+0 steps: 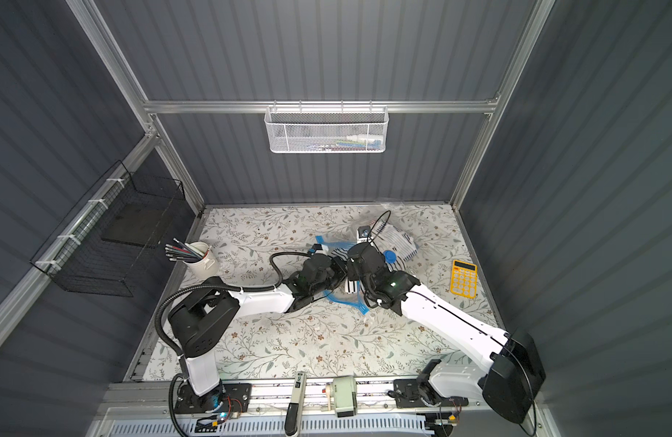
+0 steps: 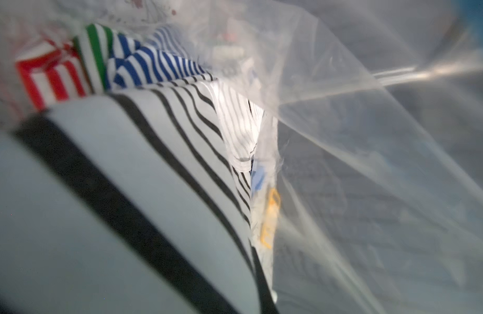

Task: Take the tank top out of the vacuum bag
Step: Take out the tank top from the vacuum bag.

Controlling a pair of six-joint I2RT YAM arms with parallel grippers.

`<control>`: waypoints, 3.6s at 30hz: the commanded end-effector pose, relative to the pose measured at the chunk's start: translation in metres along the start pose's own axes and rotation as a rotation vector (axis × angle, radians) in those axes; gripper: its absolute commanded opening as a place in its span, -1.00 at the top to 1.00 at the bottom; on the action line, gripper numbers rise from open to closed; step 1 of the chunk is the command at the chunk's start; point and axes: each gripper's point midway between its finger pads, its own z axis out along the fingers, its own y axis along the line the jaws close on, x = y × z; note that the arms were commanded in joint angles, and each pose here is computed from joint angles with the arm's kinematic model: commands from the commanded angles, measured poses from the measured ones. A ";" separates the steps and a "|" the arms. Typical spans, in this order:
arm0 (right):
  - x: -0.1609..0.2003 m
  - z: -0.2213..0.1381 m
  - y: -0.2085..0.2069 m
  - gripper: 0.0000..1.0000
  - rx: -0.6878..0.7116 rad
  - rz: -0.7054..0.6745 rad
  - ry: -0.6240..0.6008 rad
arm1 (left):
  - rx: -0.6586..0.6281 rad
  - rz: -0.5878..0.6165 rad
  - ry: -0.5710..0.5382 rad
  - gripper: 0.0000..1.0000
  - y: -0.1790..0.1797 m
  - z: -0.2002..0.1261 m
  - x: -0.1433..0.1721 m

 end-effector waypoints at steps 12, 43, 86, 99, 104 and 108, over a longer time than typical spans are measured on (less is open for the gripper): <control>0.003 0.002 0.001 1.00 -0.015 0.026 0.004 | -0.015 -0.022 0.001 0.92 0.050 -0.045 0.011; -0.001 -0.003 -0.001 1.00 -0.021 0.014 -0.020 | 0.019 -0.043 0.030 1.00 0.045 -0.007 0.018; 0.003 -0.015 -0.017 1.00 -0.017 0.065 0.000 | 0.024 -0.019 -0.111 1.00 -0.067 -0.197 -0.040; 0.020 -0.030 -0.017 1.00 -0.056 0.099 0.065 | -0.005 0.084 -0.286 1.00 -0.096 -0.265 -0.079; 0.029 -0.034 -0.020 1.00 -0.053 0.094 0.094 | 0.043 0.108 -0.315 1.00 -0.104 -0.268 -0.084; 0.031 -0.033 -0.021 1.00 -0.045 0.075 0.104 | 0.030 0.129 -0.344 1.00 -0.101 -0.267 -0.088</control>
